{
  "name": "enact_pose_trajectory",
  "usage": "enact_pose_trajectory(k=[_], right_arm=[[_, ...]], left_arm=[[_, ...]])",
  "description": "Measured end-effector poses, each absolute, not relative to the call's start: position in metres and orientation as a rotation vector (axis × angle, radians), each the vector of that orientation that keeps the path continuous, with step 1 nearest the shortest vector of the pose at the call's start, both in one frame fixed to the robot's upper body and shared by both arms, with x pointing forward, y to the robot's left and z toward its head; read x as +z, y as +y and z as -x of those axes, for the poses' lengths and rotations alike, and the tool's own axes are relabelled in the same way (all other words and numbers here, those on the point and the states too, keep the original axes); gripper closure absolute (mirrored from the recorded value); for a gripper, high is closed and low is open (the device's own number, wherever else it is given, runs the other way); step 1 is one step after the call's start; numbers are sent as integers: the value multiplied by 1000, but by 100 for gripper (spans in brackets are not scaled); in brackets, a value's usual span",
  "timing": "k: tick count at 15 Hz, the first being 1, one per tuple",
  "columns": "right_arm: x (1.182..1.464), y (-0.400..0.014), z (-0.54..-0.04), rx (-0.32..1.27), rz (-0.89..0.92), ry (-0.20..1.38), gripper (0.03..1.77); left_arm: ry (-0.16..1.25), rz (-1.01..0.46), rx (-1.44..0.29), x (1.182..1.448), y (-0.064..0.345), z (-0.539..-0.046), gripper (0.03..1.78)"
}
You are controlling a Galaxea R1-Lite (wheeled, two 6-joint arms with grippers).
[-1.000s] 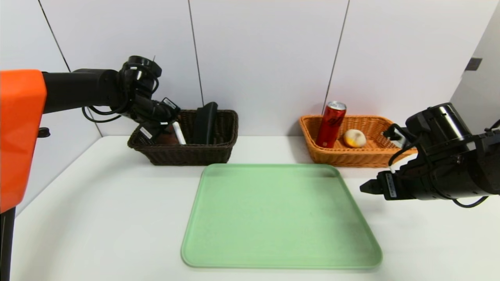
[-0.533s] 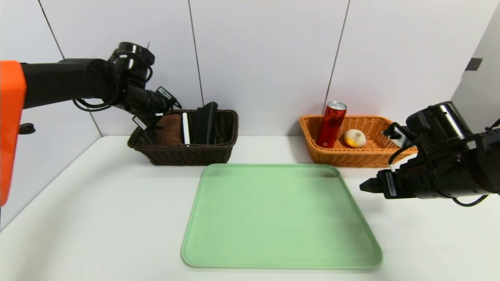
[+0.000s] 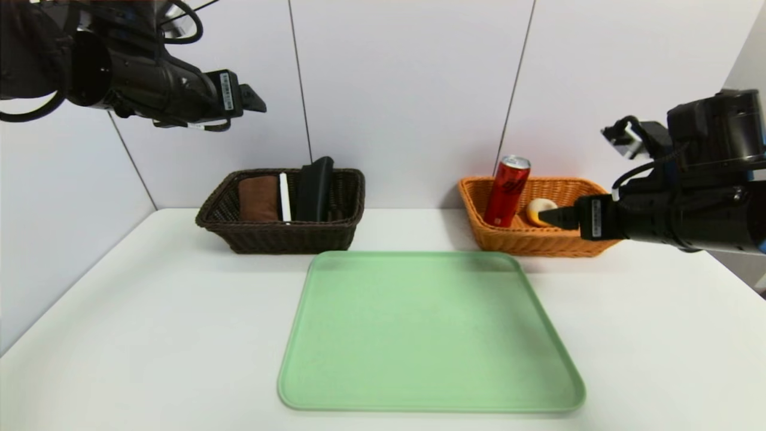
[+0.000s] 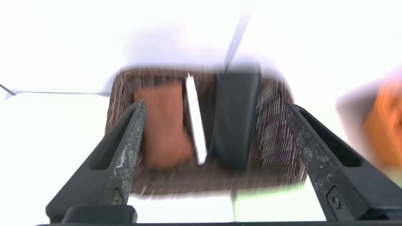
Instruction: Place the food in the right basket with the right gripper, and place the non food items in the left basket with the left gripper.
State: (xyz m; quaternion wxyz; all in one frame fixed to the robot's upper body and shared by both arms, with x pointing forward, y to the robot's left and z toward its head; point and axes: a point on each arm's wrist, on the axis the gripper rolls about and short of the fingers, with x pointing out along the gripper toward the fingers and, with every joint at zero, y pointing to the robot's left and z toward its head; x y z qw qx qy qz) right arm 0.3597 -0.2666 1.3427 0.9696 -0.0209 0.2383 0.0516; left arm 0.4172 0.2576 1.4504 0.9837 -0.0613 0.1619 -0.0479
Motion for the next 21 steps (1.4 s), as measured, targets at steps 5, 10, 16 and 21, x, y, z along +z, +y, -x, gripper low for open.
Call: enact_pose_trajectory(k=[5, 10, 16, 21], right_arm=[[1379, -276, -342, 20, 73, 221, 9], [1371, -312, -280, -105, 62, 193, 9], [1334, -331, -185, -167, 39, 101, 9], [1309, -341, -117, -216, 35, -69, 9]], left_arm=[[345, -86, -118, 1437, 280, -308, 18], [276, -47, 69, 1398, 327, -181, 15], [134, 37, 159, 1316, 339, -72, 14], [32, -19, 175, 1264, 339, -29, 13]])
